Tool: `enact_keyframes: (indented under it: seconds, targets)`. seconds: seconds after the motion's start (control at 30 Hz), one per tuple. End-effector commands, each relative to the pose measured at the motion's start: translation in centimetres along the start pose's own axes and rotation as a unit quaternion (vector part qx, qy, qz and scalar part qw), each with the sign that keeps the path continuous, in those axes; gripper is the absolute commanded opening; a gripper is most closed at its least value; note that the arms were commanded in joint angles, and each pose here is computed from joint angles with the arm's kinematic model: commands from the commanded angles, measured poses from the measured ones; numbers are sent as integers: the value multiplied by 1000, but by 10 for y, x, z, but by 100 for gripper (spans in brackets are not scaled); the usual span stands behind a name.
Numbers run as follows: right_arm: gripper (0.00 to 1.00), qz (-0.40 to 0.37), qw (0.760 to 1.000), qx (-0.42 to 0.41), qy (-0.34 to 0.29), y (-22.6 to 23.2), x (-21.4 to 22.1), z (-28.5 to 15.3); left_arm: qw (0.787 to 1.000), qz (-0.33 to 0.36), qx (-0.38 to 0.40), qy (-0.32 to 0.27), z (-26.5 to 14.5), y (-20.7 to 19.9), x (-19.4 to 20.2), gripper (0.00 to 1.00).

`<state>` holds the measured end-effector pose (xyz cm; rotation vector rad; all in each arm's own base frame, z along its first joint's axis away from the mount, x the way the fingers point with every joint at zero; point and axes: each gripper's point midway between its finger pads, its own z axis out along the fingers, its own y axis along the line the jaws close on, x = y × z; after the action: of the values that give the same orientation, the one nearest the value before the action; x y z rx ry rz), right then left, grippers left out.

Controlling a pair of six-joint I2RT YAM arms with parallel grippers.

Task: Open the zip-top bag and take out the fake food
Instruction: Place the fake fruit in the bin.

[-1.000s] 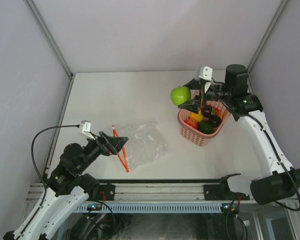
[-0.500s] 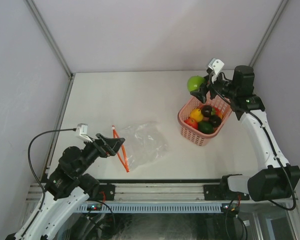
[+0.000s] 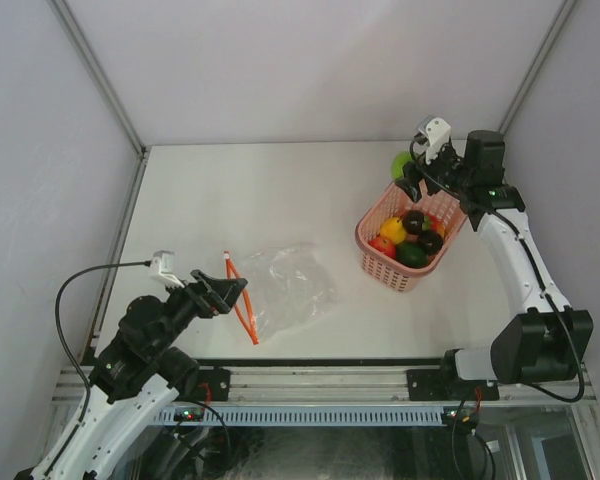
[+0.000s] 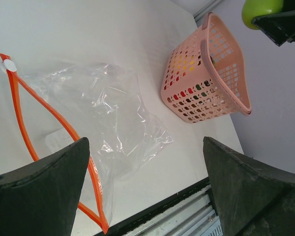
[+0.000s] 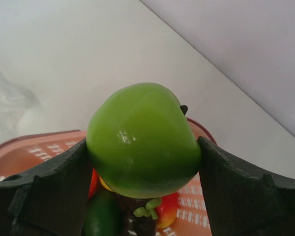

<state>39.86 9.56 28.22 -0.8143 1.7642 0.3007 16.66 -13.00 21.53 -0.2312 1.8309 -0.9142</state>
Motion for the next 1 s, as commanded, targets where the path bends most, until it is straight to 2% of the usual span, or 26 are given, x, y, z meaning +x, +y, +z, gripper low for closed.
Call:
enact_keyframes:
  seconds: [0.0, 0.17, 0.43, 0.47, 0.5, 0.53, 0.57, 0.6, 0.7, 0.97]
  targets:
    - [7, -19, 999, 32, 38, -21, 22, 4, 1000, -2, -6, -6, 4, 3, -1, 99]
    - [7, -39, 994, 40, 95, -31, 55, 11, 1000, -2, -8, -5, 4, 4, 0, 99]
    - [9, -21, 984, 28, 177, -40, 88, 18, 1000, -1, -13, -5, 4, 6, 0, 99]
    - [13, -16, 982, 36, 186, -45, 88, 19, 1000, 0, -14, -5, 4, 6, 0, 99]
    - [22, -8, 979, 41, 198, -50, 91, 21, 1000, 0, -14, -5, 4, 6, -1, 99]
    - [62, -1, 976, 45, 213, -53, 92, 21, 1000, 1, -14, -4, 5, 6, 0, 99]
    - [95, 7, 972, 46, 230, -57, 95, 21, 1000, 2, -14, -4, 5, 6, -1, 99]
    - [99, 15, 968, 45, 247, -58, 98, 21, 1000, 2, -14, -5, 4, 6, -1, 99]
    - [100, 21, 963, 36, 268, -56, 102, 21, 1000, 3, -14, -6, 4, 6, -2, 99]
    - [100, -3, 975, 41, 217, -48, 72, 14, 1000, 6, -20, -9, 2, 8, -2, 99]
